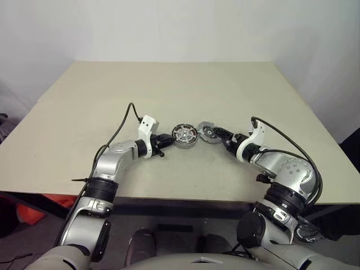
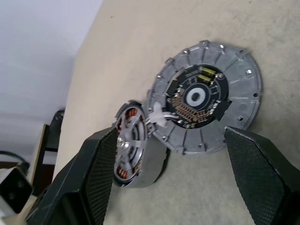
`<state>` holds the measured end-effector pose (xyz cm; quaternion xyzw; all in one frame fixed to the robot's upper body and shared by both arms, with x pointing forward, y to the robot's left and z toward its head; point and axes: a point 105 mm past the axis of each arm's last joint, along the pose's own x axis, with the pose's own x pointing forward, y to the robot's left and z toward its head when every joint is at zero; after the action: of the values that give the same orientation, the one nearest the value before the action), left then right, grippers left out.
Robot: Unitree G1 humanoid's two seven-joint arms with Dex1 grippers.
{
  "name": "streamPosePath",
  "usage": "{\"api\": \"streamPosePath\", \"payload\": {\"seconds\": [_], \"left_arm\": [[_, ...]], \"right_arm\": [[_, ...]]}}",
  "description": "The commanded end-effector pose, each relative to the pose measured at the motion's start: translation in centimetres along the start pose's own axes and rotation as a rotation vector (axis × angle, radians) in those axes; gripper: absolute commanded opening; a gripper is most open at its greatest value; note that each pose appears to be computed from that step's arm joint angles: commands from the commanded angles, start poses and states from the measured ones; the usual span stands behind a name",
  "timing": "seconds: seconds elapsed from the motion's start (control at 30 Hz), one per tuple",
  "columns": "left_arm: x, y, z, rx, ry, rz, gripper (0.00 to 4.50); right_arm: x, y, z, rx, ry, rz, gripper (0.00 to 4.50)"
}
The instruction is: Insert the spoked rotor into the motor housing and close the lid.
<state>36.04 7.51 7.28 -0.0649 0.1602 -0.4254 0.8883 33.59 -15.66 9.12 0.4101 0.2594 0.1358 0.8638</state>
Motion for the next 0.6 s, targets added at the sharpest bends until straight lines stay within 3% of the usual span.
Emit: {"api": "streamPosePath", "payload": {"seconds": [0.03, 0.2, 0.6], "left_arm": [[0.1, -0.3, 1.7, 0.039, -0.036, -0.010, 1.37], [-0.1, -0.1, 1.8, 0.047, -0.033, -0.009, 1.37], [-0.3, 0.1, 1.7, 0.049, -0.029, 0.004, 1.37]], "right_arm": [[0.2, -0.1, -0.6, 0.011, -0.003, 0.001, 3.67], [0.6, -1.0, -1.7, 0.041, 0.008, -0.026, 3.67], [3.2, -0.7, -0.2, 0.106, -0.043, 0.006, 3.67]]}}
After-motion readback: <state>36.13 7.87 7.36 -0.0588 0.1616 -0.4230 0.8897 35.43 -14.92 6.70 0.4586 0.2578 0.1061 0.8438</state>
